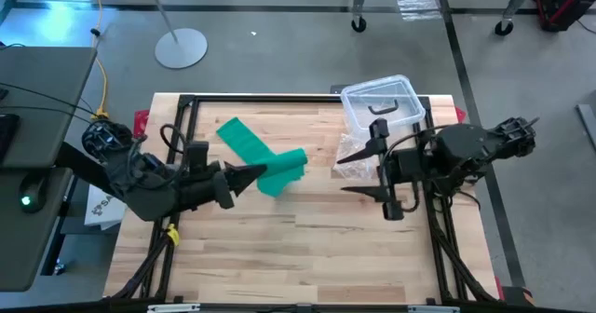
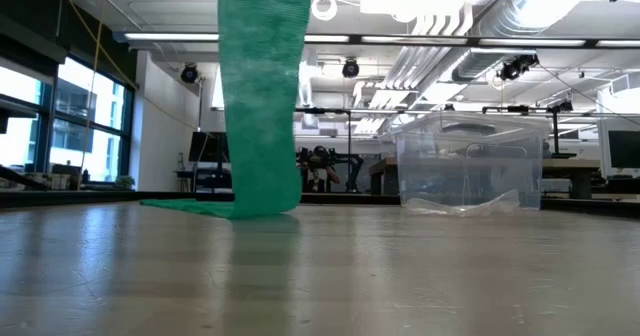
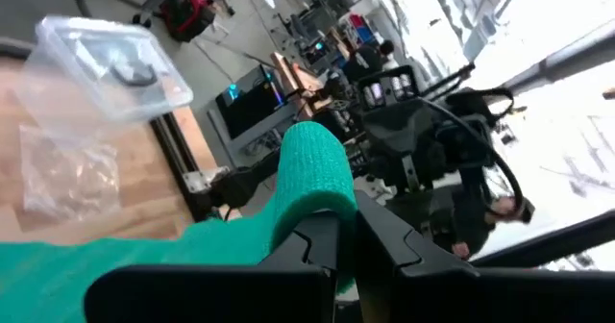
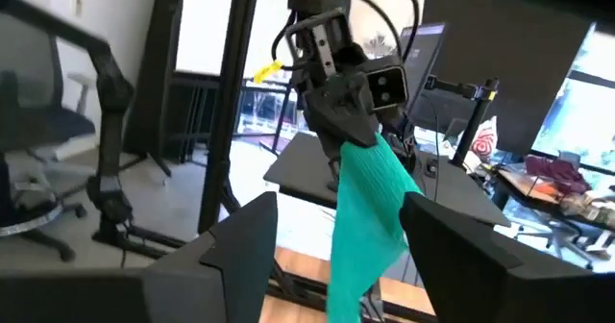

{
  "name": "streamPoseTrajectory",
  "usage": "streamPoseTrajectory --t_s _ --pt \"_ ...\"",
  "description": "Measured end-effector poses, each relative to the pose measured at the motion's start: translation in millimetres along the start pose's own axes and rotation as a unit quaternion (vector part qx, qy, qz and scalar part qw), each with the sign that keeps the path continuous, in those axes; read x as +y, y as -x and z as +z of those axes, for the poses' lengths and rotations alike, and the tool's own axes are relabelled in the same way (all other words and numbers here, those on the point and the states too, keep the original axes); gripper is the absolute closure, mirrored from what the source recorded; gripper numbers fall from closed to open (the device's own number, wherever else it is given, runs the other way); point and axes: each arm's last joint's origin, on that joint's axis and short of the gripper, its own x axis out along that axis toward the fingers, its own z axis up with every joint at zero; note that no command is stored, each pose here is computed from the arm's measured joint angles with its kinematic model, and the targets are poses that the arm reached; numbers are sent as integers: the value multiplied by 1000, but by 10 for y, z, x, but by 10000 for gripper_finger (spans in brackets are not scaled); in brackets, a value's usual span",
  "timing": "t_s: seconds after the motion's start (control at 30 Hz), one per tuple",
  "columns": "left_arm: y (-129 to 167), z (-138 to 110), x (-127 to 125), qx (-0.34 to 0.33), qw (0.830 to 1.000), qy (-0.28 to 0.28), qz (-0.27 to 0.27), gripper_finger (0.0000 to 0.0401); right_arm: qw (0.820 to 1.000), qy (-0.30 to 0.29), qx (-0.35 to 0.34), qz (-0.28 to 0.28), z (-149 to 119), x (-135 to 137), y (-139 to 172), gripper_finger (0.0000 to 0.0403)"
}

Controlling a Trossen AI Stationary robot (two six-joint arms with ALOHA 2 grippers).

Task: Roll bandage
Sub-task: Roll the green bandage

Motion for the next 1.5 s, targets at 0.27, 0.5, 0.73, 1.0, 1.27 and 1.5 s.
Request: streamPoseTrajectory --t_s 0.27,0.5,0.73,1.0,1.27,1.5 --pt "-94 -221 134 26 998 57 3 391 995 77 54 20 -190 105 -189 153" --pt "-183 -352 125 40 996 73 -35 390 997 21 68 21 -228 123 -213 153" --pt "-179 -306 13 23 995 56 -81 390 995 -87 53 21 -111 99 -35 153" --pt "-276 -307 -15 32 992 53 -106 389 995 -82 50 21 -132 162 -114 153" --pt "-392 -360 -15 34 991 66 -114 389 998 -44 40 30 -109 208 -109 153" --pt "-396 -360 -16 35 991 64 -116 389 999 2 38 19 -81 273 -79 153"
